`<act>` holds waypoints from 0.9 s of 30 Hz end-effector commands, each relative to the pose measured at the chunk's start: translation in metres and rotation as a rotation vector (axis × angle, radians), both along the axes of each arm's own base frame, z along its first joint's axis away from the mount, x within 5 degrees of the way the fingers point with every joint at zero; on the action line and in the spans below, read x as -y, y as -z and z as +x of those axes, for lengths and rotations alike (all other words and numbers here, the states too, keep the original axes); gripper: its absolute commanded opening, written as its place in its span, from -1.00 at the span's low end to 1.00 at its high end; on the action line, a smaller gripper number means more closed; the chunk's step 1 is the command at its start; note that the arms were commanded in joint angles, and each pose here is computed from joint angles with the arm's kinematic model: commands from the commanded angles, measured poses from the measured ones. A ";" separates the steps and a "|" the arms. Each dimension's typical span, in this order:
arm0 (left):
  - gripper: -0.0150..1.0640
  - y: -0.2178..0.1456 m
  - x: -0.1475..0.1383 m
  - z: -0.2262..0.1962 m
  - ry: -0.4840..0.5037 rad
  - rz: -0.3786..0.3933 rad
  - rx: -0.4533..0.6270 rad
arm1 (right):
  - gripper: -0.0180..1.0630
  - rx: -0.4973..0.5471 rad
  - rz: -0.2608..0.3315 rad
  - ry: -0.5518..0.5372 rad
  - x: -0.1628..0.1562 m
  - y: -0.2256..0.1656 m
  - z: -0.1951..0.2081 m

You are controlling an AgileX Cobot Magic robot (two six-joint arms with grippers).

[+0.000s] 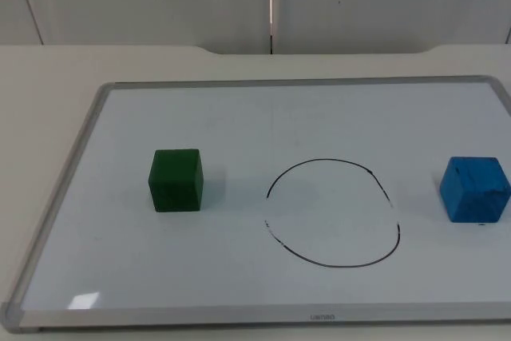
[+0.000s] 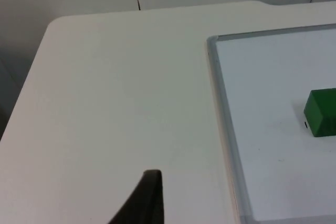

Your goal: Push the two cubes into the marked area.

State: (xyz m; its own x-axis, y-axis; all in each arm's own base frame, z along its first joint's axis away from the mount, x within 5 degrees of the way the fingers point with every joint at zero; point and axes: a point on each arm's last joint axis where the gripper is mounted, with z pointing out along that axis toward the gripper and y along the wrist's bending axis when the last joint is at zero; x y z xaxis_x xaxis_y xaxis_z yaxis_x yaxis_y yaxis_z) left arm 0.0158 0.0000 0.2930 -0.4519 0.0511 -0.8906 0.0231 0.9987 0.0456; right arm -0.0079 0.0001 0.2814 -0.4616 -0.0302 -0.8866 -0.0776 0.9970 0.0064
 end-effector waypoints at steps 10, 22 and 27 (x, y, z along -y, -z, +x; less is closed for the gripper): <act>0.97 -0.005 0.002 0.007 0.007 -0.024 0.026 | 0.98 0.006 -0.009 0.002 0.000 0.001 0.001; 0.97 -0.010 0.005 0.031 0.026 -0.059 0.017 | 0.98 0.006 -0.009 0.002 0.000 0.001 0.001; 0.86 -0.013 0.004 0.044 0.032 -0.039 0.040 | 0.98 0.006 -0.014 0.002 0.000 0.001 0.001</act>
State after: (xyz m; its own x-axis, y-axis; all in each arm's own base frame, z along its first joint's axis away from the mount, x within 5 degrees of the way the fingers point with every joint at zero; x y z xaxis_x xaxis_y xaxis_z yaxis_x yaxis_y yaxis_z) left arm 0.0552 -0.0035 0.3022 -0.4416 0.0331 -0.8966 0.0490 0.9987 0.0127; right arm -0.0079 0.0001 0.2814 -0.4616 -0.0302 -0.8866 -0.0776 0.9970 0.0064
